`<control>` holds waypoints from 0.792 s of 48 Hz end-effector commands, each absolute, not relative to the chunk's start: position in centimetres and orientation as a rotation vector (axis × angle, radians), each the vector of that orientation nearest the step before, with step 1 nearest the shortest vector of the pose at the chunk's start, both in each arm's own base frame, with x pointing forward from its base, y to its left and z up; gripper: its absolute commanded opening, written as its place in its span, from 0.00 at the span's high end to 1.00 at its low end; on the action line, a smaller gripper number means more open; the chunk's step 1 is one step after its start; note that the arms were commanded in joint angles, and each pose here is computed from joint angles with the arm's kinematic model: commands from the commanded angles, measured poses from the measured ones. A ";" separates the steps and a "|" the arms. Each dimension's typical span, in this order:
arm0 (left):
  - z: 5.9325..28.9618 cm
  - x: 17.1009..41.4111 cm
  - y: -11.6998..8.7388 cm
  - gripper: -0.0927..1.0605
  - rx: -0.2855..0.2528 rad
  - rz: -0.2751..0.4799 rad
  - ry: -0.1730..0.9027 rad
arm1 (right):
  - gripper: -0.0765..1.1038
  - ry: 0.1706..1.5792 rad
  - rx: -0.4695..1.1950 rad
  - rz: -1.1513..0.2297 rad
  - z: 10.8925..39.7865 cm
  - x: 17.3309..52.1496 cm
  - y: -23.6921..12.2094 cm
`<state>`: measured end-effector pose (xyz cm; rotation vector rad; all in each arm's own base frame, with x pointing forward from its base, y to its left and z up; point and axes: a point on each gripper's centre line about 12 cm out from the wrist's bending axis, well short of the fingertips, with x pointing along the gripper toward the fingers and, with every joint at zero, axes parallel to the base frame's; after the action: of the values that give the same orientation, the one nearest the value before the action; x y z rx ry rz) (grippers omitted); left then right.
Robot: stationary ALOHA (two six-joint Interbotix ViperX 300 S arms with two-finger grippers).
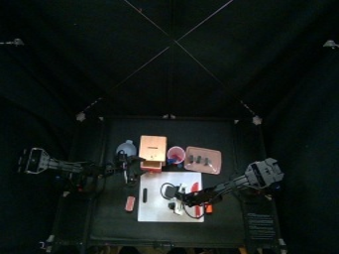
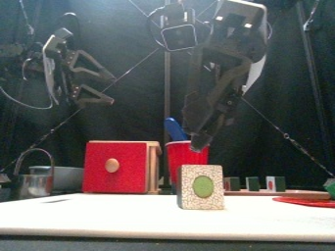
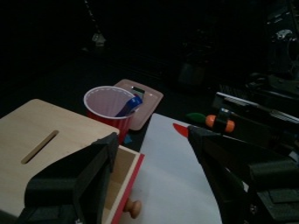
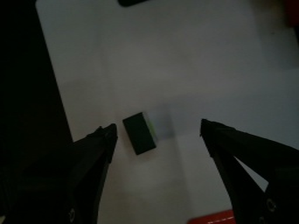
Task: Place sushi on board then cut the sushi with the knife then place the pieces on the plate
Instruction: Place the 4 sushi pieces on the plate
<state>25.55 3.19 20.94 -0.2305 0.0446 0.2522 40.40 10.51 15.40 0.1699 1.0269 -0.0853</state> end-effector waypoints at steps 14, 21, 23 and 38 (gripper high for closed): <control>21.3 25.7 3.3 0.08 -0.239 0.260 0.029 | 0.07 1.121 0.110 -0.007 13.9 43.2 11.2; 21.2 25.7 3.3 0.08 -0.236 0.260 0.033 | 0.13 1.144 0.111 -0.026 13.1 43.5 11.0; 21.2 25.6 3.3 0.08 -0.236 0.260 0.034 | 0.17 1.146 0.111 -0.030 13.2 43.6 10.8; 20.6 25.3 3.3 0.08 -0.236 0.264 0.049 | 0.52 1.226 0.150 -0.129 15.8 41.7 7.7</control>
<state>25.08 3.30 20.25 -0.2376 0.0641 0.2643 42.39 9.14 12.15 0.1204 1.2527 -0.1006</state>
